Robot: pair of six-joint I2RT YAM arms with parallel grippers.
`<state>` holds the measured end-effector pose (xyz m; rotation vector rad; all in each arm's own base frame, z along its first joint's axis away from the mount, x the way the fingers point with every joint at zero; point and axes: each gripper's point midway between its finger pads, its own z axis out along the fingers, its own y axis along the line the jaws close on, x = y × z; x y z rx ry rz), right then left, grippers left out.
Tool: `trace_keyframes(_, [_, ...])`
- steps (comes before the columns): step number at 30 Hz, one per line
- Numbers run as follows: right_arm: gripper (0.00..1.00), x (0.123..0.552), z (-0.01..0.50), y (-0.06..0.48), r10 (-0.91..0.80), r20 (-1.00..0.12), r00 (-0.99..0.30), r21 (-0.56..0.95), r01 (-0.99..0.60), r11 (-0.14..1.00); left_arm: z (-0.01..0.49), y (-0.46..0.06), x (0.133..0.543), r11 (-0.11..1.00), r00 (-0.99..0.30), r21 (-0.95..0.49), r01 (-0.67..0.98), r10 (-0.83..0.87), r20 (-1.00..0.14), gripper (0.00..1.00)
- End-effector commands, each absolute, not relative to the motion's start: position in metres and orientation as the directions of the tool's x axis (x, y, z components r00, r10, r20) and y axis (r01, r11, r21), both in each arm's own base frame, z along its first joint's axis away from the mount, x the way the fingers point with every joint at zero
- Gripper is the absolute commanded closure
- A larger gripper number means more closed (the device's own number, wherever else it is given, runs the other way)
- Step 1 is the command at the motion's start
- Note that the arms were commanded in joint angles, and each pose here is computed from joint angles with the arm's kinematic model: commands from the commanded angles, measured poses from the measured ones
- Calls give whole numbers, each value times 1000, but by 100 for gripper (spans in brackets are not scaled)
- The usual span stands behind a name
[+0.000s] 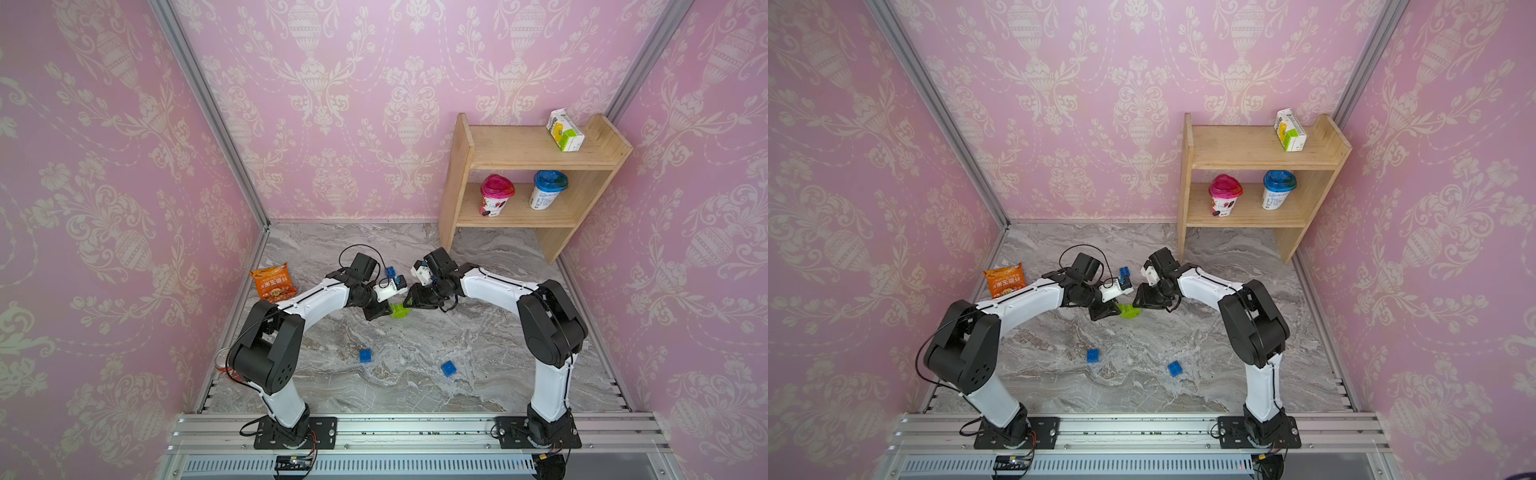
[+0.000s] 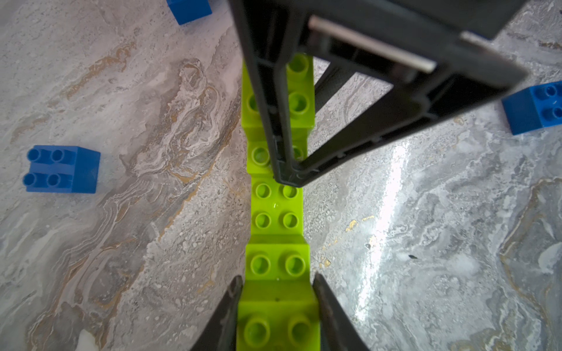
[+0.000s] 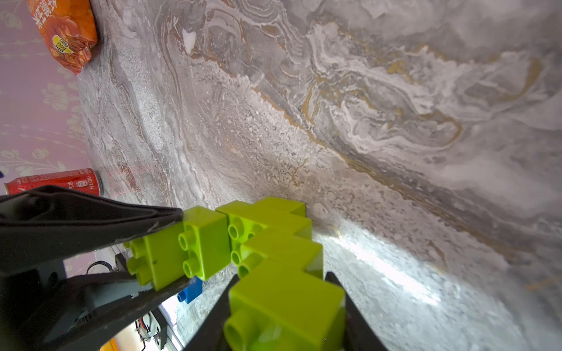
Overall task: Assemble the letter v with lego
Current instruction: Assemble the lego brick with the lego brick.
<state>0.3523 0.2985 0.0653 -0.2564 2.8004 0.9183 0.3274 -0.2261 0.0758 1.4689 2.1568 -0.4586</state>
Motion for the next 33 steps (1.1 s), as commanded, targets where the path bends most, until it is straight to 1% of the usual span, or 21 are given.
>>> trace_keyframes(1, [57,354,63,300,-118,-239,-964,556,-236,797,72,-219,323,395,-347,-32,918,764,-543,74])
trace_keyframes(9, [57,353,62,299,-122,-240,-963,553,-239,798,66,-217,323,416,-386,-61,907,769,-510,74])
trace_keyframes(15, [57,353,62,299,-121,-242,-963,553,-239,798,66,-216,323,443,-414,-70,894,754,-510,74])
trace_keyframes(33, [57,353,62,299,-123,-240,-963,554,-240,797,56,-218,319,446,-439,-112,888,751,-493,74])
